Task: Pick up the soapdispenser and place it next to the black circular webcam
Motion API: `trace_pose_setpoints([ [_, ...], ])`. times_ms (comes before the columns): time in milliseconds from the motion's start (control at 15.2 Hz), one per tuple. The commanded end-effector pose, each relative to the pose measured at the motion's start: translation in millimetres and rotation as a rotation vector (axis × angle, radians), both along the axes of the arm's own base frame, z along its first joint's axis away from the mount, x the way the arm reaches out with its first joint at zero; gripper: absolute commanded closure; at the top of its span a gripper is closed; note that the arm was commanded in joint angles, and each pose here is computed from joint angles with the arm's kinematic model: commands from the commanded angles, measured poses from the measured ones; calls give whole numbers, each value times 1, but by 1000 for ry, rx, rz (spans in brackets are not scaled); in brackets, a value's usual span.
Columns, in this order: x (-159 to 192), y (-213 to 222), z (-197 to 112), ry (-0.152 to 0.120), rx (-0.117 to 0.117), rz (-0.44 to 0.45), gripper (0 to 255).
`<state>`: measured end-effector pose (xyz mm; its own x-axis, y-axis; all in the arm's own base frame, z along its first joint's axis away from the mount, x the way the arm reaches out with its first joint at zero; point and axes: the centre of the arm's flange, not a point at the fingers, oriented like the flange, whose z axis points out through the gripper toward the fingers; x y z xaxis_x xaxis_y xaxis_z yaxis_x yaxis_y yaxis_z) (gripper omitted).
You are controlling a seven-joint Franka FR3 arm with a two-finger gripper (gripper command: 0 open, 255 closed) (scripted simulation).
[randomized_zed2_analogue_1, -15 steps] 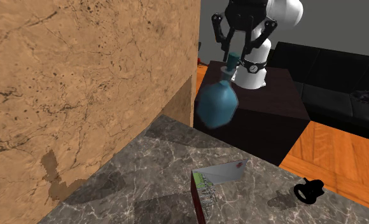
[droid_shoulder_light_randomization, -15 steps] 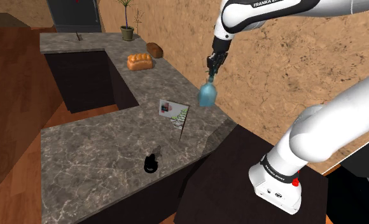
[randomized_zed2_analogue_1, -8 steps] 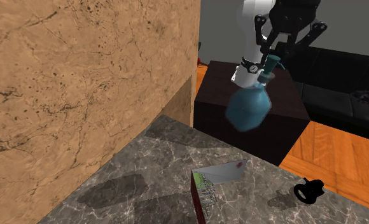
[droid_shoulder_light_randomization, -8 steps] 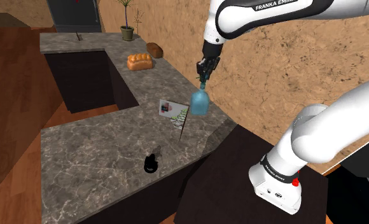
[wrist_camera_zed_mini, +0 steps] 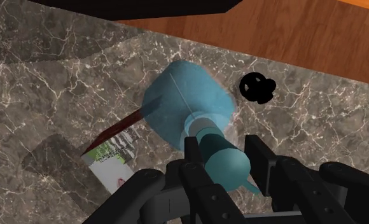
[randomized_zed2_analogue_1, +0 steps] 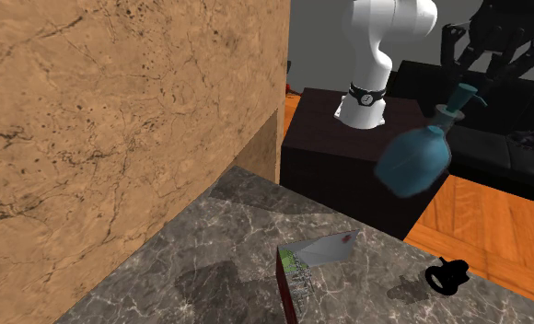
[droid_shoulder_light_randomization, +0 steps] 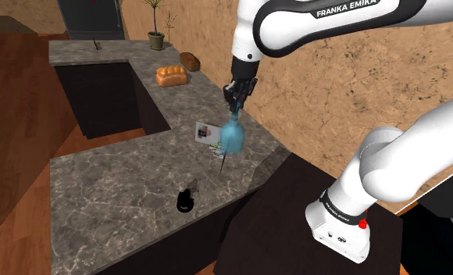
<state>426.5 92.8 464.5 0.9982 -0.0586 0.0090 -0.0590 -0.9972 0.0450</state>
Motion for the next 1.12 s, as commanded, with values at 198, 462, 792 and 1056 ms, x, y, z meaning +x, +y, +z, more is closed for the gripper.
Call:
trace_pose_setpoints([
  [198, -5, 37, -8, 0, 0, -2, 255],
  [462, -5, 37, -29, 0, 0, -2, 255],
  [792, -5, 37, -55, 0, 0, -2, 255],
  [1056, -5, 37, -76, 0, 0, -2, 255],
])
